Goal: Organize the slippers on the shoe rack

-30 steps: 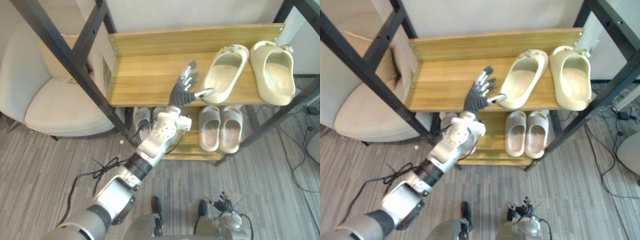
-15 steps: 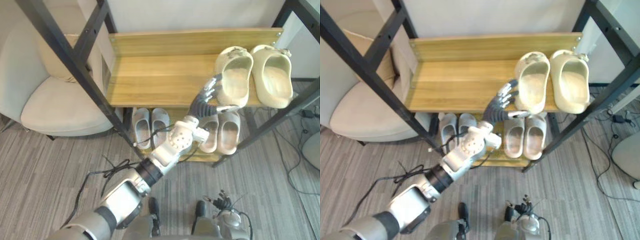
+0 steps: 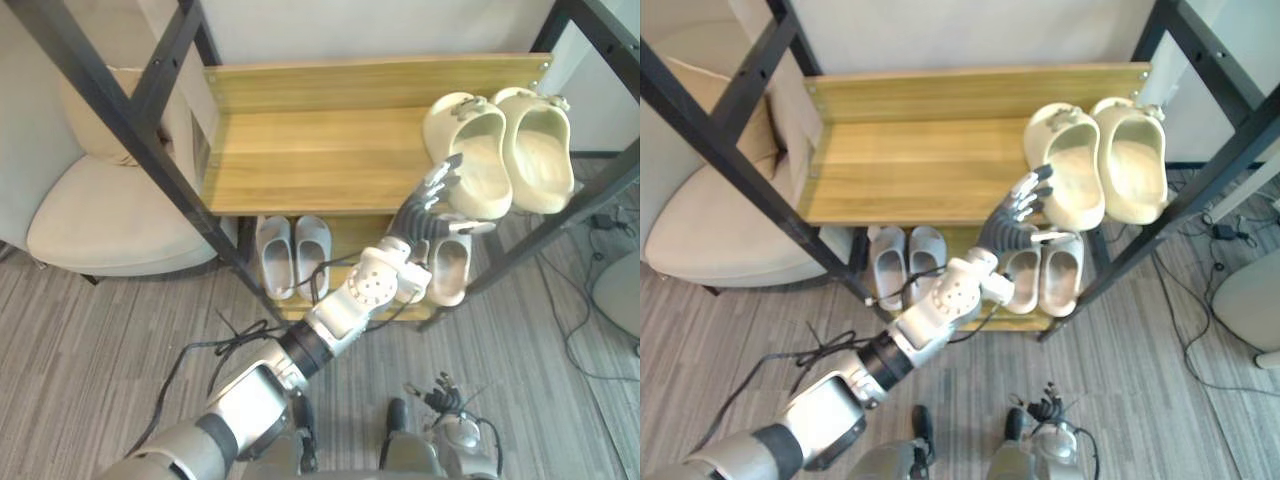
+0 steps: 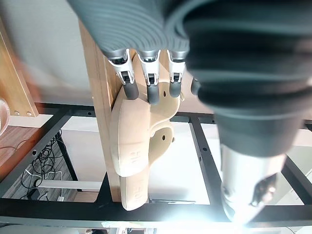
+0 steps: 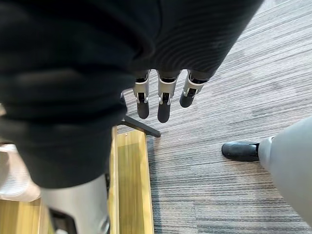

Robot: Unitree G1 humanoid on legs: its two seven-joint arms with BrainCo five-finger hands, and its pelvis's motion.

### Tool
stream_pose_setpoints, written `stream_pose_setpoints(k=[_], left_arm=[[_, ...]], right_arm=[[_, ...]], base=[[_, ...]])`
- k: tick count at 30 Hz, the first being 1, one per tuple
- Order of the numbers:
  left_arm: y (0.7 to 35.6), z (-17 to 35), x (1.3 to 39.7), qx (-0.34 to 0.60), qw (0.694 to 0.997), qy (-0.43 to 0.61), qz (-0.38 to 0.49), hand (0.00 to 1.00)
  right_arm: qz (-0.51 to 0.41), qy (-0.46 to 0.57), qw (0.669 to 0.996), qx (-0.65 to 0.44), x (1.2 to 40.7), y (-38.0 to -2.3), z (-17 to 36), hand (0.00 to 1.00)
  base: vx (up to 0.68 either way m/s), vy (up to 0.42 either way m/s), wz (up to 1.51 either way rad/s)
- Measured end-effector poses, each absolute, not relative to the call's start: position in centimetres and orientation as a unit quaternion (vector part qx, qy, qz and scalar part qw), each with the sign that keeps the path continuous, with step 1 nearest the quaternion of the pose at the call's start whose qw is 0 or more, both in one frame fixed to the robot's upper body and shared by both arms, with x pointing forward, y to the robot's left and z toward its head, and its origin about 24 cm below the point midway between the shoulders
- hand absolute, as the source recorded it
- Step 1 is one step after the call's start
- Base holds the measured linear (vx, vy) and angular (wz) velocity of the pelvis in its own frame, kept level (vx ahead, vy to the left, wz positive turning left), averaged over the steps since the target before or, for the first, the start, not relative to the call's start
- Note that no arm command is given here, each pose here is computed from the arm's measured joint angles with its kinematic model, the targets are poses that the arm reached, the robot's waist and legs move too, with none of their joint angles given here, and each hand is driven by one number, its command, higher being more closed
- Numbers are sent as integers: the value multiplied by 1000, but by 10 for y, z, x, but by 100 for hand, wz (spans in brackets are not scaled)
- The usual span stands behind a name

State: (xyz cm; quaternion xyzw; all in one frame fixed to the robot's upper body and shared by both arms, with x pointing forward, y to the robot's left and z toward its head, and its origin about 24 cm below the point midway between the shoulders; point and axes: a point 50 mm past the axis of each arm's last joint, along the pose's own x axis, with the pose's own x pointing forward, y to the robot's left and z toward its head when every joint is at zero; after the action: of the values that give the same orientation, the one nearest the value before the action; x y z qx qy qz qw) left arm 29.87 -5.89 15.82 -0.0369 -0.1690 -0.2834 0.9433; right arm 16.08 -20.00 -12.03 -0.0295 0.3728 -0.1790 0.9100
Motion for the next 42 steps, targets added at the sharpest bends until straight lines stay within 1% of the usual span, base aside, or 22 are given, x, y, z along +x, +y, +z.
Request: stream_pose_setpoints(k=[7,24,30,35,38,42], left_arm=[[-48,166,311,-45,951,-175,-249,0],[-36,181,326,-40,956,-190,-220,0],[-23,194,336,-40,959,-207,-191,0],[-15,222,335,-60,947,-252,-188,0],[-12,237,327,-84,935,-282,-197,0],[-5,259,311,-116,911,-334,-213,0]], right_arm=[[-179,373,910,-30,161,-200,-120,0],[-185,379,906,-28,155,-202,-122,0],[-186,380,906,-28,154,-203,-123,0],[-186,381,905,-28,153,-203,-123,0],[-187,384,904,-28,150,-203,-124,0],[-186,384,904,-29,151,-203,-124,0]], base=[[24,-4,-4],[15,-1,0],[3,1,1],[9,5,7],[13,0,21],[2,1,12]])
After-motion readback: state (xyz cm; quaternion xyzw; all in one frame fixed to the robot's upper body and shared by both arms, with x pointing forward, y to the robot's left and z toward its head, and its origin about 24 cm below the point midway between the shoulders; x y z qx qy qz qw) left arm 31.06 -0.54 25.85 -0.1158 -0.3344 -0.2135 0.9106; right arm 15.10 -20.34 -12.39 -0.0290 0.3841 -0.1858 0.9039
